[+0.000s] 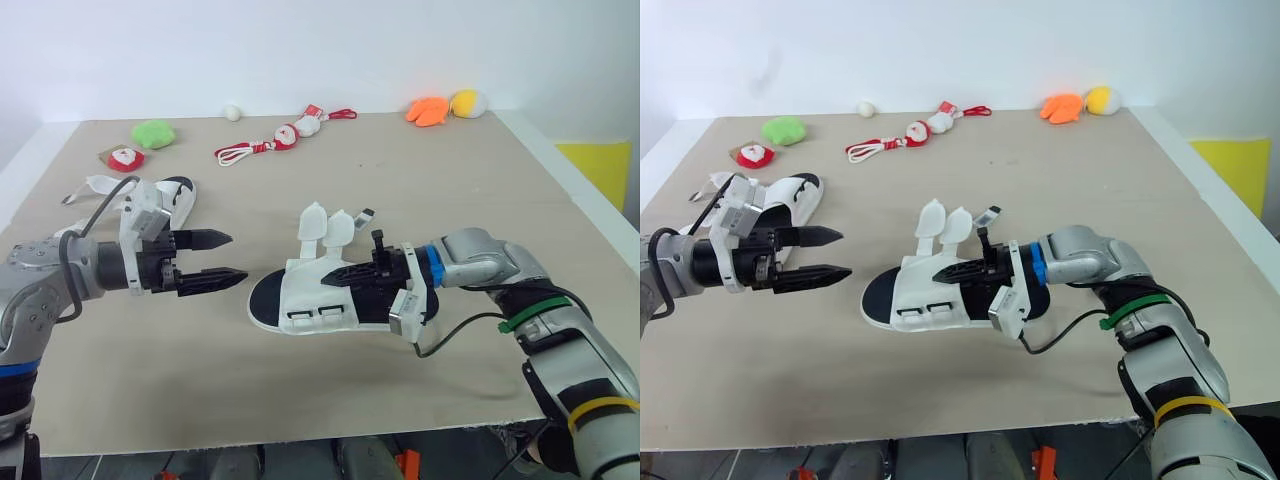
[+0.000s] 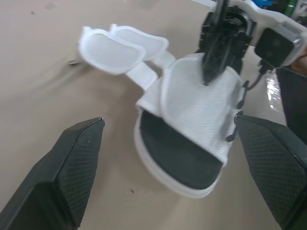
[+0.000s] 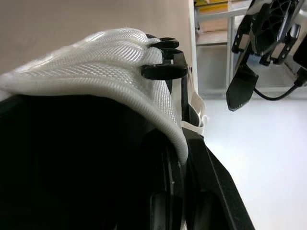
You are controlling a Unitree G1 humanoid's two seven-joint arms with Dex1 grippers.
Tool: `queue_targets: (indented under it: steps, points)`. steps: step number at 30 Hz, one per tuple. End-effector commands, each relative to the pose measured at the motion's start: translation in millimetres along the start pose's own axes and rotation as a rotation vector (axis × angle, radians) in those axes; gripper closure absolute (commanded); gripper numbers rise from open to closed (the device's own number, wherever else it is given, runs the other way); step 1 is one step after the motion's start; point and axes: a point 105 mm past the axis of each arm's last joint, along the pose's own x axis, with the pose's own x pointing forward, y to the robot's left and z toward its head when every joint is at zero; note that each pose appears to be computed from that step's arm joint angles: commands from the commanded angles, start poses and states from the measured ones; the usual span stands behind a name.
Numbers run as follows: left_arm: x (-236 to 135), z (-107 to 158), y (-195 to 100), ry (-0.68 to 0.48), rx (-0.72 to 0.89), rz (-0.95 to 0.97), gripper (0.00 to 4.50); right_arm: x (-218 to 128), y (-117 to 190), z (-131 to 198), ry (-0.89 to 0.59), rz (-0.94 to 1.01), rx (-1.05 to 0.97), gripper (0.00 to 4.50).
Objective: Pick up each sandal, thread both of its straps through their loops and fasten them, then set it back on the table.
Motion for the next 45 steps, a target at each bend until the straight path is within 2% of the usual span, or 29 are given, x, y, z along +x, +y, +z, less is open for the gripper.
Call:
queue_targets:
  steps: [1, 8, 12, 14, 15, 16, 18, 19, 25, 30, 33, 35, 38, 39, 40, 45]
  points:
    - [3.4, 3.2, -10.1, -0.012, 0.032, -0.018, 0.00, 0.9, -5.5, 0.4, -0.002, -0.042, -0.005, 4.45]
    - [5.3, -18.8, -8.0, 0.059, 0.028, -0.007, 0.00, 3.4, 9.8, -1.0, 0.017, 0.017, 0.037, 4.45]
    - [6.5, -20.6, -5.3, 0.064, 0.035, -0.009, 0.00, 4.0, 9.5, -1.9, 0.016, 0.004, 0.063, 2.93]
    - [7.8, -19.7, -5.1, 0.065, 0.043, -0.016, 0.00, 2.4, 5.9, -0.5, 0.012, -0.012, 0.072, 1.85]
    - [8.6, -19.8, -5.3, 0.067, 0.048, -0.020, 0.00, -1.2, 2.8, -0.7, 0.017, -0.021, 0.082, 1.51]
    - [9.2, -20.0, -5.4, 0.069, 0.050, -0.023, 0.00, -3.7, 0.6, -1.1, 0.022, -0.027, 0.092, 0.84]
    - [10.4, -19.9, -5.3, 0.069, 0.054, -0.025, 0.00, -9.3, -1.6, -1.8, 0.032, -0.023, 0.111, 0.12]
    - [11.0, -19.8, -5.3, 0.070, 0.056, -0.027, 0.00, -11.8, -2.1, -1.5, 0.036, -0.021, 0.123, 0.04]
    - [12.1, -17.9, -3.8, 0.062, 0.061, -0.029, 0.00, -19.1, 2.1, 2.8, 0.042, -0.007, 0.153, 0.04]
    - [14.4, -18.0, -2.0, 0.056, 0.060, -0.028, 0.00, -8.9, 0.8, 3.2, 0.036, 0.017, 0.088, 0.04]
    - [16.3, -17.2, -2.6, 0.051, 0.060, -0.030, 0.00, 0.5, -0.1, 0.8, 0.039, 0.025, 0.065, 0.82]
    - [16.2, -17.4, -2.7, 0.051, 0.058, -0.029, 0.00, 2.5, -2.6, 1.2, 0.033, 0.009, 0.054, 1.68]
    - [14.8, -17.6, -3.3, 0.052, 0.057, -0.029, 0.00, 0.2, -3.4, 4.0, 0.019, 0.009, 0.025, 3.32]
    - [14.2, -17.6, -3.4, 0.053, 0.057, -0.028, 0.00, -1.7, -4.0, 4.9, 0.014, 0.007, 0.019, 3.70]
    - [13.8, -17.5, -3.5, 0.053, 0.057, -0.027, 0.00, -3.7, -5.1, 5.2, 0.012, 0.002, 0.018, 4.33]
    - [13.2, -17.1, -3.5, 0.050, 0.057, -0.024, 0.00, -15.2, -7.1, 4.8, 0.014, 0.003, 0.008, 4.43]
